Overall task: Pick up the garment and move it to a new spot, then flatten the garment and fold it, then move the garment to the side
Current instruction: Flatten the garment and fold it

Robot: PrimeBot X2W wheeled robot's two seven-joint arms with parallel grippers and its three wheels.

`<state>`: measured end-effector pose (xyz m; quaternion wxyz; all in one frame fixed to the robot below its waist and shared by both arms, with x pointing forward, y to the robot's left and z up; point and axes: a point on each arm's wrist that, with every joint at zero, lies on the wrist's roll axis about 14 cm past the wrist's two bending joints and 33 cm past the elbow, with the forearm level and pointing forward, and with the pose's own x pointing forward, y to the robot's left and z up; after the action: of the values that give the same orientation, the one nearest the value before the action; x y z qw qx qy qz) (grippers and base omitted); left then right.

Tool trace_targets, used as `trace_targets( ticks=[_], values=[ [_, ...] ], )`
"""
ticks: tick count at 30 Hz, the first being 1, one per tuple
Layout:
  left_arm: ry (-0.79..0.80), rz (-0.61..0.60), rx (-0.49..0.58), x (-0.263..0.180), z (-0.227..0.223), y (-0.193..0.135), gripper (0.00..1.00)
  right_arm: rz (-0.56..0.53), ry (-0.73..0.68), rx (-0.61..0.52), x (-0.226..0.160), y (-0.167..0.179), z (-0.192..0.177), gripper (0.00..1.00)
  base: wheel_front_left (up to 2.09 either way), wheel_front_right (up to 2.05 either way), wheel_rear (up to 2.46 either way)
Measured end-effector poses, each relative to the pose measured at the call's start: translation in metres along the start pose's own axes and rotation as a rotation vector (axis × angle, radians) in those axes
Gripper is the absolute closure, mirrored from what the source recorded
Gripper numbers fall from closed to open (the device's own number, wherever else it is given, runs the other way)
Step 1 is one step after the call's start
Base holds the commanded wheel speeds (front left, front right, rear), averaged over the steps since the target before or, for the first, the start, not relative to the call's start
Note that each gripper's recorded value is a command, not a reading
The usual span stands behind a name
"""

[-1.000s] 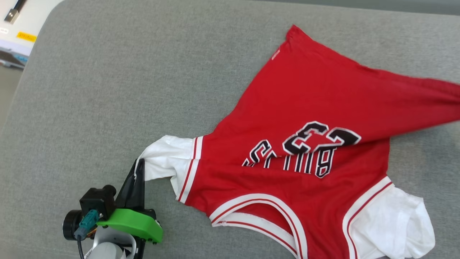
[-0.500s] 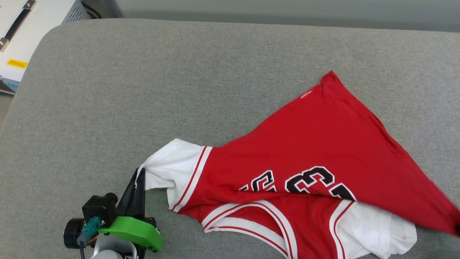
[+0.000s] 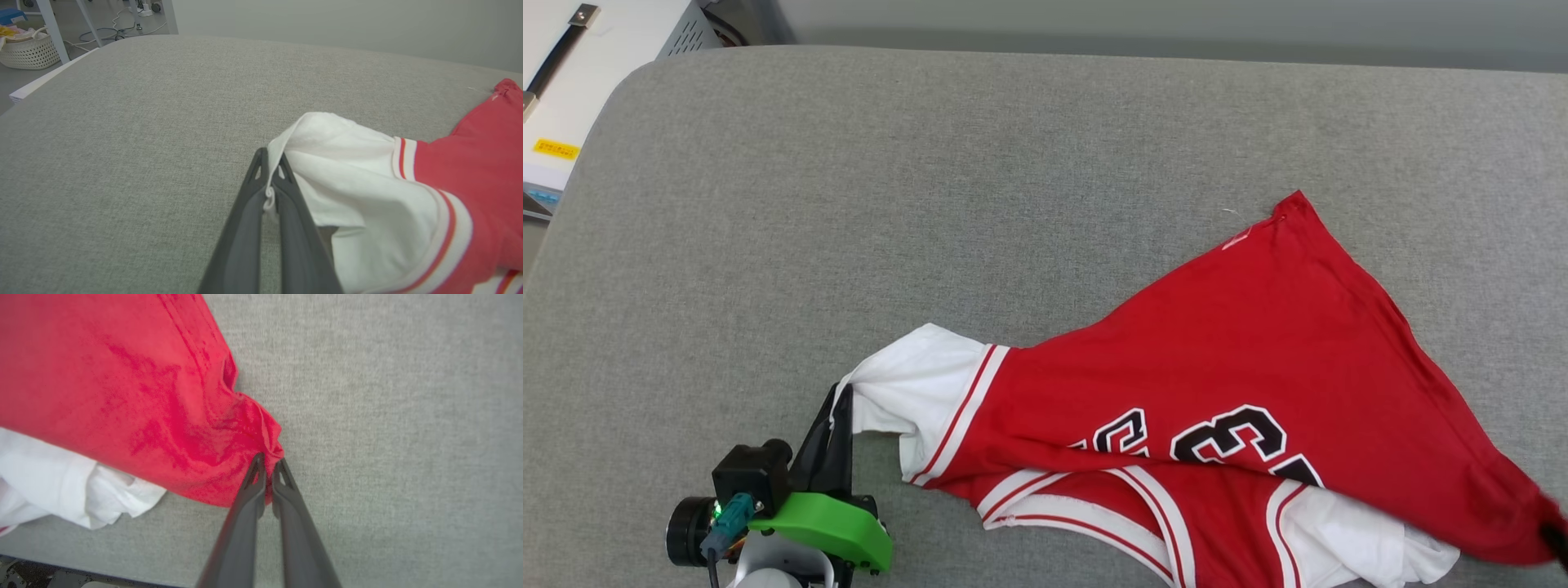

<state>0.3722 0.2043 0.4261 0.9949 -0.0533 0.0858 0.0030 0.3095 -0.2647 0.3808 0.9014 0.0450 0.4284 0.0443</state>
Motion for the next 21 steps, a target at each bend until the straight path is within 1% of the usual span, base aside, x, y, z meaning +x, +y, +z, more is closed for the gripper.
trace_targets(
  ticks=[2, 5, 9, 11, 13, 15, 17, 21],
  values=[
    [-0.002, 0.000, 0.001, 0.000, 0.001, 0.000, 1.00, 0.003, -0.084, -0.034, 0.000, 0.001, 0.028, 0.00, 0.00, 0.00, 0.00],
    [-0.006, -0.002, 0.003, 0.001, 0.002, -0.002, 1.00, 0.029, -0.230, -0.098, -0.005, 0.010, 0.079, 0.00, 0.00, 0.00, 0.00],
    [-0.001, -0.007, 0.008, 0.002, 0.001, -0.003, 1.00, 0.060, -0.393, -0.239, -0.015, 0.027, 0.149, 0.00, 0.00, 0.00, 0.00],
    [0.002, -0.009, 0.012, 0.004, 0.000, -0.003, 1.00, 0.083, -0.430, -0.298, -0.016, 0.039, 0.174, 0.00, 0.00, 0.00, 0.00],
    [0.005, -0.011, 0.014, 0.006, 0.000, -0.004, 1.00, 0.107, -0.420, -0.353, -0.010, 0.051, 0.189, 0.00, 0.00, 0.00, 0.00],
    [0.004, -0.012, 0.015, 0.009, 0.000, -0.004, 1.00, 0.134, -0.369, -0.409, 0.002, 0.063, 0.195, 0.00, 0.00, 0.00, 0.00],
    [0.002, -0.016, 0.018, 0.013, 0.001, -0.006, 1.00, 0.155, -0.297, -0.475, 0.016, 0.073, 0.197, 0.00, 0.00, 0.00, 0.00],
    [0.003, -0.009, 0.021, 0.018, 0.000, -0.005, 1.00, 0.217, -0.152, -0.539, 0.046, 0.096, 0.195, 0.00, 0.00, 0.00, 0.00]
  ],
)
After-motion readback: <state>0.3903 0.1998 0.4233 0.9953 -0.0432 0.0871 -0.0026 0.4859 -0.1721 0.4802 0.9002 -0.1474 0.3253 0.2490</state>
